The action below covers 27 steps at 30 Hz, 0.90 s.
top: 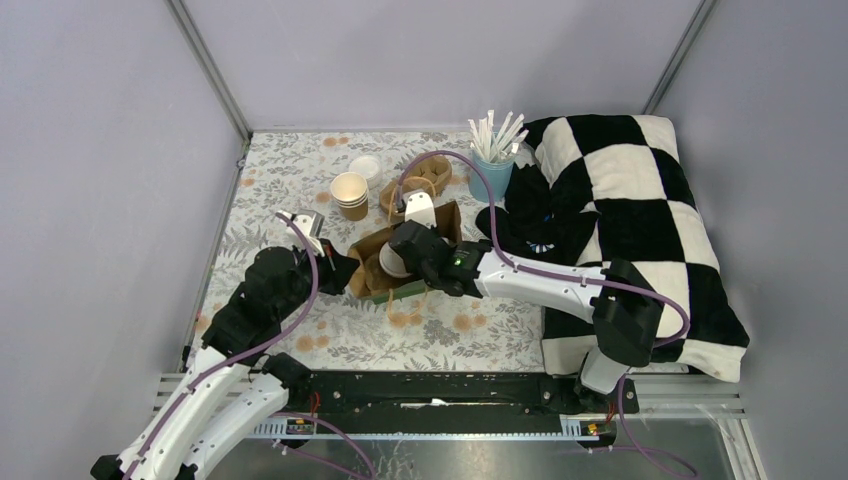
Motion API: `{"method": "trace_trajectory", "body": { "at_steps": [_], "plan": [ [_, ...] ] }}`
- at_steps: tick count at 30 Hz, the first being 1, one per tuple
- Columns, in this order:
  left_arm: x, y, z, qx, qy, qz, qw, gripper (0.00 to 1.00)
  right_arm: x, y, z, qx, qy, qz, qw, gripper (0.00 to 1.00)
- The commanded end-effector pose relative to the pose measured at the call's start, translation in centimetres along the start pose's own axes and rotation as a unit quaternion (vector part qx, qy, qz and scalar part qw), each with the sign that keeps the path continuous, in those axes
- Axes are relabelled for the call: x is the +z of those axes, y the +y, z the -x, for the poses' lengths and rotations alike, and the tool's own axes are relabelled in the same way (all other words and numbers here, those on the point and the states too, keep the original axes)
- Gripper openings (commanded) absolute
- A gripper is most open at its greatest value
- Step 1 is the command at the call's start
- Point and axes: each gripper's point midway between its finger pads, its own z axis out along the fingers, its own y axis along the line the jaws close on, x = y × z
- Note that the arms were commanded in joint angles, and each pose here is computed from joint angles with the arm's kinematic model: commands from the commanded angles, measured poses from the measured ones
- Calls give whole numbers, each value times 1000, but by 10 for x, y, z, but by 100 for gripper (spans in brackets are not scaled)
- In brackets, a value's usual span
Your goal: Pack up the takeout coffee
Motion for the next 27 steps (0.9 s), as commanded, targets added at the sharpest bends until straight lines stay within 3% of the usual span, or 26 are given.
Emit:
{"method": "trace_trajectory", "body": {
  "at_steps": [1,12,20,27],
  "plan": [
    [2,1,6,15,-11,3,1000,0,-6,-43,-17,-34,44,-87,995,43],
    [8,-3,6,15,-9,-9,1000,0,18,25,-4,-40,22,58,997,48],
    [7,-2,6,17,-12,-8,1000,0,21,34,-10,-47,36,79,995,58],
    [8,-1,5,27,-8,-8,1000,0,3,27,12,-58,19,79,995,57]
  ]
}}
